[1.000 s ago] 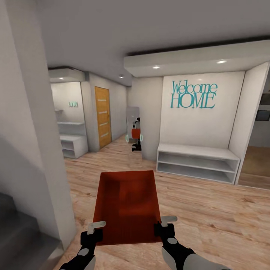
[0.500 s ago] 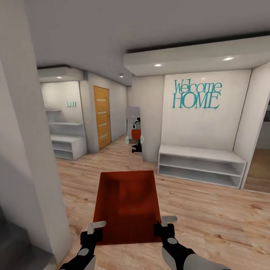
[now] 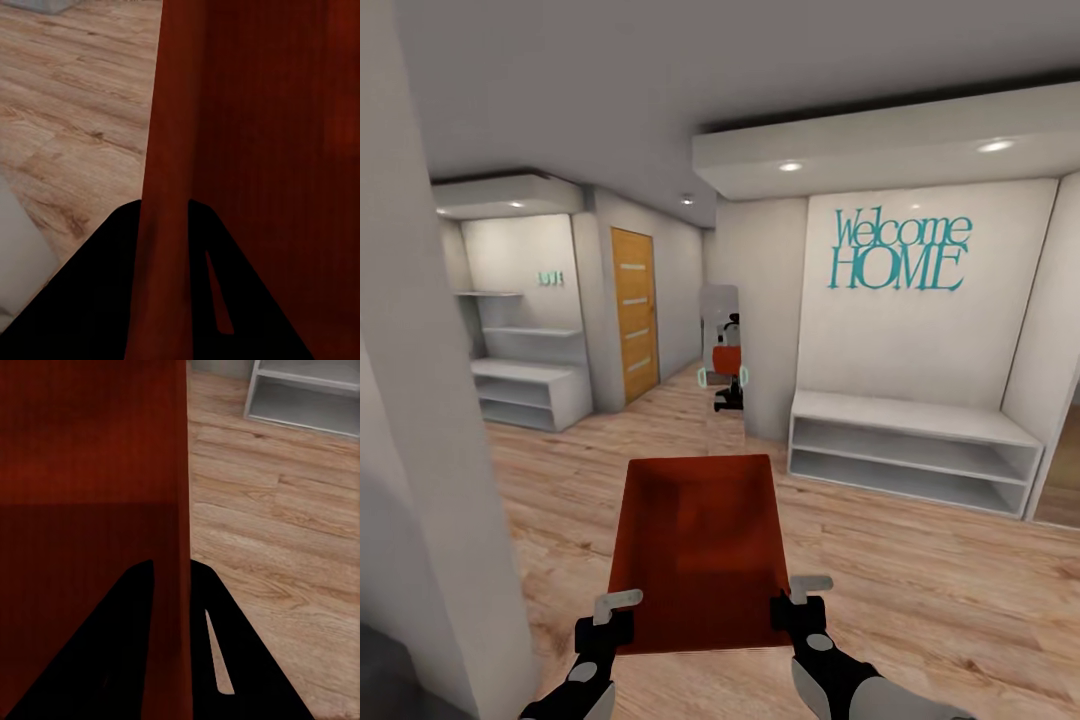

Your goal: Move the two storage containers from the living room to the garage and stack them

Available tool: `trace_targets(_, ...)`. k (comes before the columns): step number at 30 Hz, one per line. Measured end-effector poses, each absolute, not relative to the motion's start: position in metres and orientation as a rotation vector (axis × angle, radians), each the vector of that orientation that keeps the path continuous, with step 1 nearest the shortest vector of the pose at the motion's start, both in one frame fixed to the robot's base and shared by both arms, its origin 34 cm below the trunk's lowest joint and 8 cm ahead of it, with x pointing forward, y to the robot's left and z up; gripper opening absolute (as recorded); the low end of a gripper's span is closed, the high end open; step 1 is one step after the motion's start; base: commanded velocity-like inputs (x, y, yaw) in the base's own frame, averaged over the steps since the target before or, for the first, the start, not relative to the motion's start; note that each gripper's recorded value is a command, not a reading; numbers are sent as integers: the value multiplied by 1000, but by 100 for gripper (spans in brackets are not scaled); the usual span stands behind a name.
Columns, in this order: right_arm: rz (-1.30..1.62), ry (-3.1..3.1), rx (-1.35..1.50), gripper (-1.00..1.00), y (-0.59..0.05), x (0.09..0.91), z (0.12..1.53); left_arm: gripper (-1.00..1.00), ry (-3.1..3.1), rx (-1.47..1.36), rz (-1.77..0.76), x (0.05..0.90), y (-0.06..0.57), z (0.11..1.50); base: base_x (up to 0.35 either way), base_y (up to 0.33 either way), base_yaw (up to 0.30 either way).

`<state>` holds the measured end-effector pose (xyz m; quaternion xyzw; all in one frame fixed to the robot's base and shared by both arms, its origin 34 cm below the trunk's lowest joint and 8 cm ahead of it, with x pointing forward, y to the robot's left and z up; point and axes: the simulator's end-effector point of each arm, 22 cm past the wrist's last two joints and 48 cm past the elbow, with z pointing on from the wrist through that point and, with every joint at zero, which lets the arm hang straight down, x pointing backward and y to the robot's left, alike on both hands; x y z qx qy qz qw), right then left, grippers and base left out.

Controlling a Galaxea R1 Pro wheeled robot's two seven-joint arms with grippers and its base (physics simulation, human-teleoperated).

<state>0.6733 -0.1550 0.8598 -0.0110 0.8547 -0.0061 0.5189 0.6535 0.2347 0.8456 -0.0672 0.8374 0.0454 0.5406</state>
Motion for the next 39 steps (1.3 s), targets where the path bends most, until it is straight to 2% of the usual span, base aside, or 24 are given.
trace_targets(39, -15, 2052, -30, -100, -155, 673, 860, -100, 1991, -162, 106, 653, 234, 845, 323, 0, 0)
